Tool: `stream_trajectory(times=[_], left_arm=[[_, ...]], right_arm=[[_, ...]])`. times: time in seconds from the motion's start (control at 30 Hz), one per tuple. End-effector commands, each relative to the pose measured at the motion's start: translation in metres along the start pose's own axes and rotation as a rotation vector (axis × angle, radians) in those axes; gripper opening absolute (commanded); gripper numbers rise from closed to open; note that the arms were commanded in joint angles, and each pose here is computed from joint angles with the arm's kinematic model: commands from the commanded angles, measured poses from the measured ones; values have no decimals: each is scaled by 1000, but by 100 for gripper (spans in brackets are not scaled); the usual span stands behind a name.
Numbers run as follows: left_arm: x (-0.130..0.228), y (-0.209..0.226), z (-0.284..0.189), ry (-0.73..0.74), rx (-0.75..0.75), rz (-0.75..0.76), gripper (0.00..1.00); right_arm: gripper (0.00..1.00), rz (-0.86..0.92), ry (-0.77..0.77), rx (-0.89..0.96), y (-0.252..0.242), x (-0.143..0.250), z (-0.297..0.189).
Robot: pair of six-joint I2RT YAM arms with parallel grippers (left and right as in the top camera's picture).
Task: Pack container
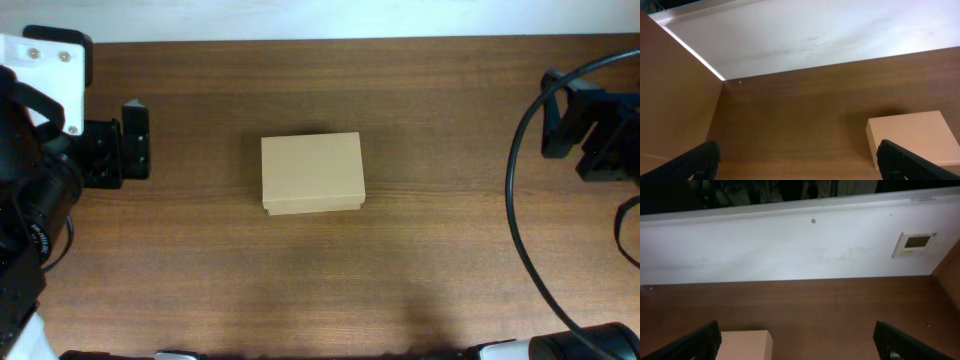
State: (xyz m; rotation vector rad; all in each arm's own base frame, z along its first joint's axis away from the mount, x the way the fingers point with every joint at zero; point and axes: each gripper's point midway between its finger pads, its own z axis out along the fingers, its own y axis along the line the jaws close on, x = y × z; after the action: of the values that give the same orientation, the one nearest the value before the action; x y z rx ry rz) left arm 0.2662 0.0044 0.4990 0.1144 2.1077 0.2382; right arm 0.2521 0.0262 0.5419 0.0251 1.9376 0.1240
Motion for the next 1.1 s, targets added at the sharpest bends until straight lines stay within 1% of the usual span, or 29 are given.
stream_trajectory(times=[0.0,0.13,0.3,0.4,0.47,0.57,0.77,0.97,1.07], left_arm=[[1,4,-1,2,-19,2,100],[1,4,-1,2,-19,2,100],[1,4,-1,2,-19,2,100],[1,4,-1,2,-19,2,100],[1,4,-1,2,-19,2,100],[1,4,-1,2,-19,2,100],[1,4,-1,2,-19,2,100],[1,4,-1,2,-19,2,100],[1,4,-1,2,-19,1,100]], right_arm=[[99,5,-2,5,-2,0,-3],[99,13,-100,49,-10,-17,-20],[99,29,-288,25,-7,-47,-37],[99,35,-368,15,-8,-45,-39],[99,40,-407,14,-10,-36,-40],[99,48,-422,47,-20,-5,-38],[99,44,-304,124,-42,98,-23],[99,36,-187,175,-60,198,3],[99,44,-147,223,-73,239,18]])
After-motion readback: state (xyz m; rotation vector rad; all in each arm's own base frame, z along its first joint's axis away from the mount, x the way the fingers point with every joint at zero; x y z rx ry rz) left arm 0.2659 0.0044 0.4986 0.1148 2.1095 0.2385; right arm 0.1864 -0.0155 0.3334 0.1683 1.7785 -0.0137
